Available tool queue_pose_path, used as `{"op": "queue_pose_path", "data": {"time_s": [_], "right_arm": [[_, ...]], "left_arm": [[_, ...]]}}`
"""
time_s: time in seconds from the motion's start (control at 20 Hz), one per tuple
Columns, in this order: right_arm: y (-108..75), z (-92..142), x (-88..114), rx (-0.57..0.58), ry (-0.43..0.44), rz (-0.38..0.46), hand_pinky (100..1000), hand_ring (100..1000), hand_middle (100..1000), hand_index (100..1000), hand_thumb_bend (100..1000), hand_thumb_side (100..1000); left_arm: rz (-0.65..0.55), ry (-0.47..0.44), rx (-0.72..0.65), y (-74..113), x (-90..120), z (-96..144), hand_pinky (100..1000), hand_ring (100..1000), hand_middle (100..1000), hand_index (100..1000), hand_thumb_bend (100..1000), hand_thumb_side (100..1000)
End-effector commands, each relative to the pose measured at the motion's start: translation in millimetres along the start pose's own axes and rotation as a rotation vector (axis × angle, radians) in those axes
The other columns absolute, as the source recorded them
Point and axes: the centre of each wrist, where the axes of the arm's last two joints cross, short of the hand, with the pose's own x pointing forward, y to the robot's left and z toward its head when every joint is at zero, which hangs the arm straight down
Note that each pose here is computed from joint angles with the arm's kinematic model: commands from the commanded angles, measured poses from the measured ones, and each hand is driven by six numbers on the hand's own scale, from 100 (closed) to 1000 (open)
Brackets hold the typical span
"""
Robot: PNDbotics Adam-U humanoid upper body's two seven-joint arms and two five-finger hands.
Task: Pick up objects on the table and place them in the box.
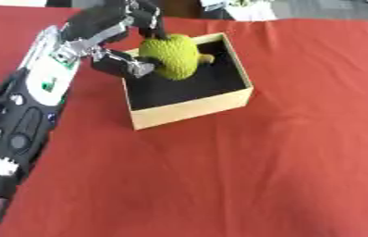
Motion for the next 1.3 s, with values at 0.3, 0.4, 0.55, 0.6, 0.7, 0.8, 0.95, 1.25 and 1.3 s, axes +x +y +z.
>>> {"op": "queue_pose_path", "data": {"time_s": [0.3, 0.4, 0.55, 0.6, 0.7, 0.8, 0.95, 1.25, 1.3], "right_arm": [[-1.8, -7, 6, -0.013, -0.029, -0.020, 741, 876, 551, 535, 100, 615], [-1.7, -7, 6, -0.014, -0.028, -0.022, 741, 875, 551, 535, 100, 615], [-2.0, -6, 6, -0.014, -0.026, -0.023, 741, 876, 549, 534, 100, 614], [-2.1, -6, 6, -0.015, -0.025, -0.023, 741, 875, 549, 534, 100, 615], [-2.1, -5, 6, -0.015, -0.024, -0.024, 741, 875, 549, 533, 100, 615], [-2.2, -5, 5, -0.016, -0.023, -0.024, 741, 875, 549, 533, 100, 614], [-2.2, -5, 5, -0.015, -0.020, -0.025, 741, 876, 548, 533, 100, 614], [-4.2, -8, 4, -0.019, -0.038, -0.010, 742, 871, 550, 535, 100, 615], [-5.0, -9, 3, -0.021, -0.041, -0.003, 743, 871, 550, 535, 100, 614]], "left_arm": [[-0.064, -0.042, -0.097, -2.4, -1, 0, 514, 526, 570, 720, 428, 220], [-0.078, -0.028, -0.119, -2.6, -2, 3, 621, 650, 686, 827, 514, 362], [-0.106, -0.007, -0.162, -1.8, -3, 5, 792, 829, 841, 931, 597, 523], [-0.116, 0.002, -0.167, -0.8, -3, 6, 807, 845, 852, 937, 594, 528], [-0.136, 0.017, -0.167, 0.8, -3, 6, 832, 873, 873, 956, 643, 599], [-0.154, 0.035, -0.161, 2.1, -4, 7, 837, 880, 874, 963, 708, 673], [-0.173, 0.062, -0.141, 2.4, -4, 8, 835, 876, 869, 961, 703, 676], [-0.214, 0.147, 0.054, 35.4, -5, 27, 824, 833, 829, 930, 532, 689], [-0.226, 0.166, 0.097, 44.1, -5, 33, 809, 809, 807, 906, 498, 699]]}}
